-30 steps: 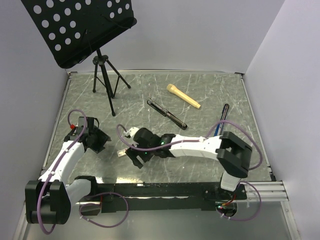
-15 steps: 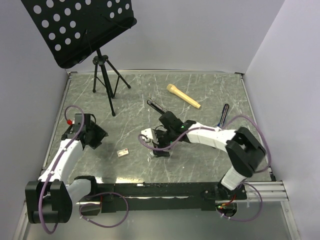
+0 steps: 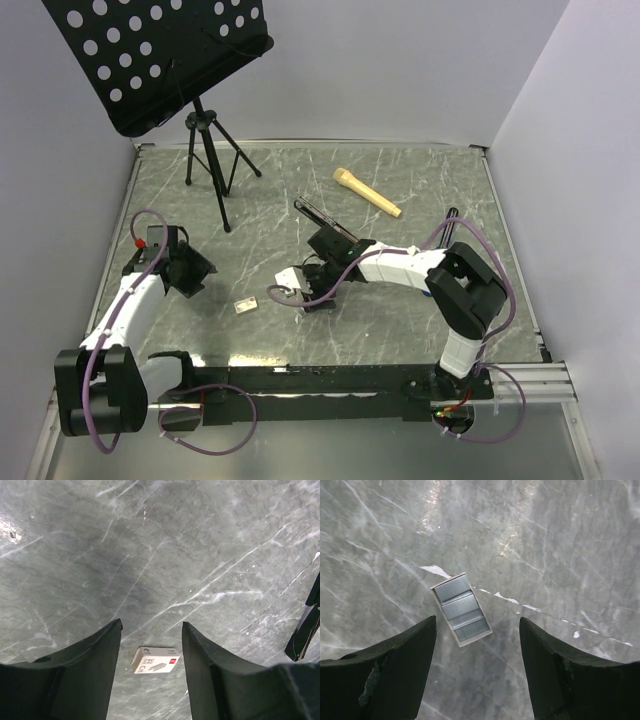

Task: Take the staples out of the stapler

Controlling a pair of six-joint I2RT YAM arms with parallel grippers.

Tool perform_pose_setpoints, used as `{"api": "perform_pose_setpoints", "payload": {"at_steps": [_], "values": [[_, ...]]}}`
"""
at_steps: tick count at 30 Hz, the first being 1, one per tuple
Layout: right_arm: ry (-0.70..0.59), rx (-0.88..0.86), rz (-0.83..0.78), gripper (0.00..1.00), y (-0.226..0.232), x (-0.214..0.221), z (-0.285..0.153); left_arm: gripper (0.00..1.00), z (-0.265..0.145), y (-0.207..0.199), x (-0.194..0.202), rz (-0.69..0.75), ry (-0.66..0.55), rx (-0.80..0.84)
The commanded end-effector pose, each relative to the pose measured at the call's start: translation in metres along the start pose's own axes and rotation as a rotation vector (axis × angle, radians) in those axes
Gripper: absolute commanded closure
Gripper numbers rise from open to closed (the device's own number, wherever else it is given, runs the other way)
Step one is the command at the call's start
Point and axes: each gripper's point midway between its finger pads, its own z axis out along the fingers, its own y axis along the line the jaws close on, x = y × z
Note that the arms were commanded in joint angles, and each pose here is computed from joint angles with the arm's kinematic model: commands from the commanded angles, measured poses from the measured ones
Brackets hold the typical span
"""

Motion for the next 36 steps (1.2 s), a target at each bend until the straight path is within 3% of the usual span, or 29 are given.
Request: {"api": "perform_pose_setpoints", "payload": {"at_steps": [1, 26, 36], "values": [[-0.001, 0.022, -0.137, 0.27, -0.009, -0.008, 0.009, 0.44, -0.002, -0.011, -0.008, 0.011, -0.012, 0.038], [0.051, -0.067, -0.211, 0.34, 0.007, -0.011, 0.028, 0.46, 0.005, -0.001, -0.009, -0.03, -0.001, -0.025], [0.044, -0.108, -0.2, 0.47, 0.011, -0.016, 0.035, 0.46, 0.005, 0.002, -0.012, -0.032, -0.008, -0.041]]}}
